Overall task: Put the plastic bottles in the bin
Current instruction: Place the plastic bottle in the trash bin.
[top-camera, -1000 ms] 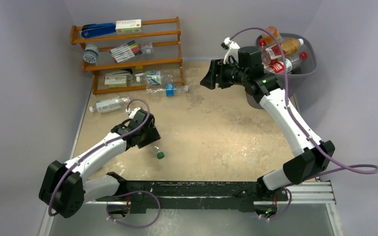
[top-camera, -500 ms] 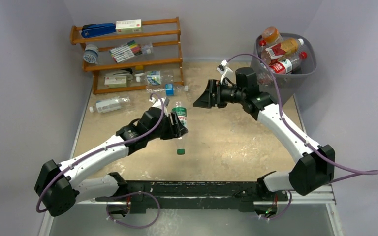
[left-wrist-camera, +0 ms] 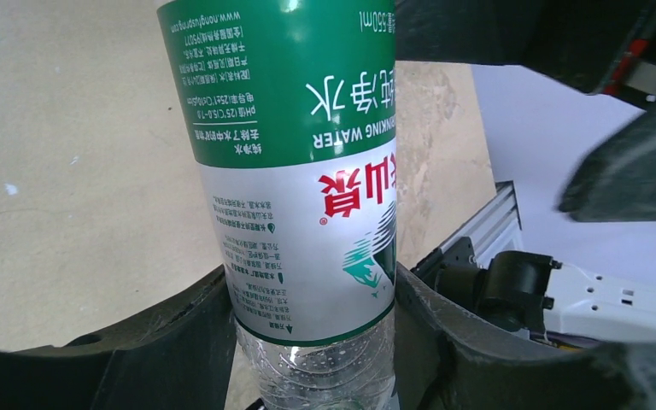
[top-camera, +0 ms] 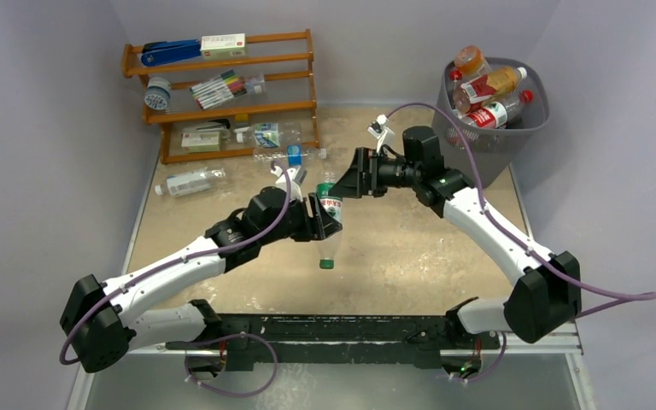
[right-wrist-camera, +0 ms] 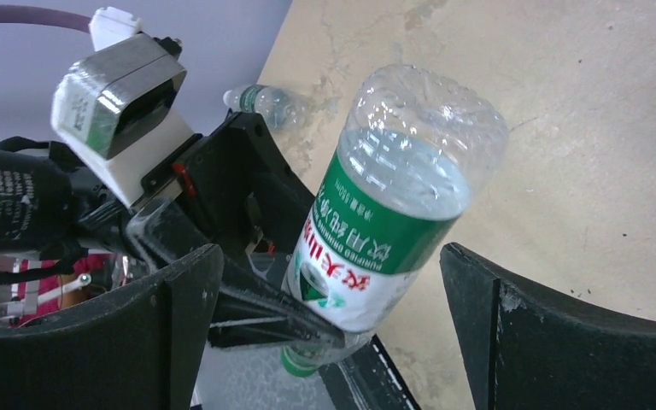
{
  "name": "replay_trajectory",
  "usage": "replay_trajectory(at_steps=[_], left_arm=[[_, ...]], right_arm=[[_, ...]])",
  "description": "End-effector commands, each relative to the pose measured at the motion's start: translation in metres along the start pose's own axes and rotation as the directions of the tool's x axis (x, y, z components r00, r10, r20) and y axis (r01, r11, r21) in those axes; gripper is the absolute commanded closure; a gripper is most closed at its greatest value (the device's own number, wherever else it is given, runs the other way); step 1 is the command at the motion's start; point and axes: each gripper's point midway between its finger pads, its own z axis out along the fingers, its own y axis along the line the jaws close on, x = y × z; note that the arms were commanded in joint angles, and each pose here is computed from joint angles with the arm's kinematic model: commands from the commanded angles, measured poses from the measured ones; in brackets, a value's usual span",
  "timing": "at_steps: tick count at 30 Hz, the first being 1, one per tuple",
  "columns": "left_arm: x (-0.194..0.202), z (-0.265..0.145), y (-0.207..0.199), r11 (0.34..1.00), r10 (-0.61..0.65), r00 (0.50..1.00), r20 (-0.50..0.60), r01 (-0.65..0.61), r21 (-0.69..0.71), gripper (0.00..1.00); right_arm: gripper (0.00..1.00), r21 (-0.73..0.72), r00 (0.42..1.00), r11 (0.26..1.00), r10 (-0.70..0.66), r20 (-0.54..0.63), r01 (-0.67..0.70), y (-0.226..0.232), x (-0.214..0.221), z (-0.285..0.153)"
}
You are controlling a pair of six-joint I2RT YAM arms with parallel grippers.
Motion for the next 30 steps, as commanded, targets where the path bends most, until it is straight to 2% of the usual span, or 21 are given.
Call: replay_trajectory(at_steps=[1, 6, 14, 16, 22, 26, 30], left_arm=[[-0.022, -0.005, -0.044, 0.99, 0.042, 0.997, 0.071, -0.051, 0.133, 0.44], [-0.019, -0.005, -0.055, 0.985, 0.05, 0.996, 0.071, -0.061, 0.159, 0.44], [-0.018, -0.007, -0.057, 0.985, 0.057, 0.995, 0.08, -0.069, 0.157, 0.43], [-0.017, -0.007, -0.058, 0.985, 0.058, 0.995, 0.079, -0.07, 0.157, 0.43], [-0.016, -0.005, -0.049, 0.991, 0.064, 0.995, 0.082, -0.073, 0.111, 0.41], [-0.024, -0.012, -0.039, 0.996, 0.074, 0.991, 0.113, -0.08, 0.048, 0.27], [-0.038, -0.031, -0.042, 0.996, 0.072, 0.982, 0.174, -0.081, 0.046, 0.24]], right_arm=[[0.0, -0.036, 1.0, 0.999, -0.018, -0.004, 0.018, 0.006, 0.002, 0.009], [0.01, -0.017, 1.0, 1.0, -0.012, -0.021, 0.012, 0.001, 0.008, 0.019], [0.1, 0.015, 0.999, 1.0, -0.001, -0.047, 0.002, -0.01, 0.017, 0.027], [0.15, 0.008, 0.999, 1.0, -0.002, -0.045, 0.002, -0.009, 0.018, 0.028], [0.53, -0.007, 1.0, 1.0, -0.013, -0.019, 0.013, -0.001, 0.012, 0.024], [0.56, -0.009, 0.999, 0.999, -0.034, -0.002, 0.034, 0.014, 0.001, 0.014], [0.57, 0.051, 0.995, 0.996, -0.07, 0.067, 0.067, 0.021, -0.031, 0.003]])
